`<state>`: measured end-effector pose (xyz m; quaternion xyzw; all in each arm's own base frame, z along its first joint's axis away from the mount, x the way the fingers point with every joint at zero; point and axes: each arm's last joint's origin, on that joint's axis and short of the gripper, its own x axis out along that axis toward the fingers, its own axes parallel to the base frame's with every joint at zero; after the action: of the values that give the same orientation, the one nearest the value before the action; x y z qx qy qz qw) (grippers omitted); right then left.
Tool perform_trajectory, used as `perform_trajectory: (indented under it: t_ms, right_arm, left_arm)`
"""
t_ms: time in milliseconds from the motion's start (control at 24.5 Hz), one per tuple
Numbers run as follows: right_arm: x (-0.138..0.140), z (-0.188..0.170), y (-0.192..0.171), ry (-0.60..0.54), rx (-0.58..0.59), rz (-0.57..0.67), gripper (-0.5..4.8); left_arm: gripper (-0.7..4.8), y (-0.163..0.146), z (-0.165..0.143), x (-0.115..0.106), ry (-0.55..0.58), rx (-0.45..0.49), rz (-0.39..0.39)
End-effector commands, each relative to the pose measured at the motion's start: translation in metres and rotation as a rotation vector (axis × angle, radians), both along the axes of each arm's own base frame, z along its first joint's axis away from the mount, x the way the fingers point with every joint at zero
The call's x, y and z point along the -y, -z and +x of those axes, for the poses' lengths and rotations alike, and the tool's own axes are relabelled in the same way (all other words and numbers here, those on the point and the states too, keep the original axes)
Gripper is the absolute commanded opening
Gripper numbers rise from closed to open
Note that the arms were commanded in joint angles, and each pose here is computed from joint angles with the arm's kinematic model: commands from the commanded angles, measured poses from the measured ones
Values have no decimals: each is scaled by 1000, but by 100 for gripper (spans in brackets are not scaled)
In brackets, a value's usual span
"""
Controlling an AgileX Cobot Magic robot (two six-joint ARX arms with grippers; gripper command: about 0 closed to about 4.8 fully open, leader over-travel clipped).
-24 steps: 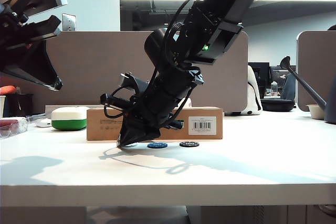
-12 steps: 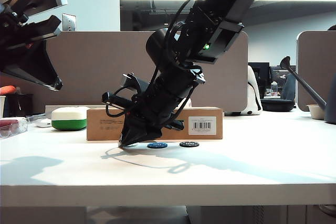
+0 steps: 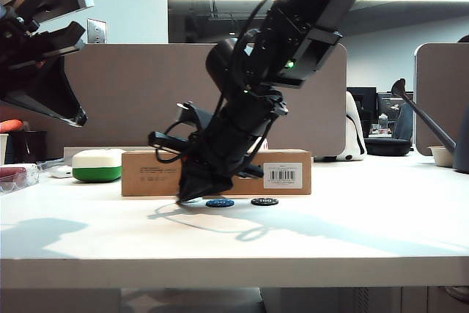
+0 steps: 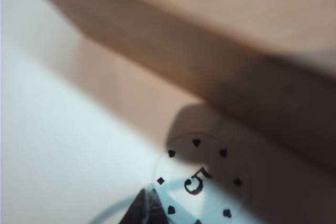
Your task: Push the chip with the lowest value in the row forward next to the rectangular box.
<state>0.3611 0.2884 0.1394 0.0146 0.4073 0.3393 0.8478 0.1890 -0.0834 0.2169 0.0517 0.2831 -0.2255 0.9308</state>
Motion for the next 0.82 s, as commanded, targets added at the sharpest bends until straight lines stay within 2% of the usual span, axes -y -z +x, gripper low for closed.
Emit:
perform_trajectory:
  t_ms: [41, 572, 818]
  right_arm:
    - [11, -3, 24, 45, -87, -113, -9]
    - [13, -5, 23, 35, -161, -75, -9]
    - [13, -5, 14, 37, -148, -50, -9]
  left_arm:
    - [-5, -3, 1, 0, 0, 17, -7]
    - [-5, -3, 1, 0, 0, 17, -7]
    - [-5, -3, 1, 0, 1, 17, -7]
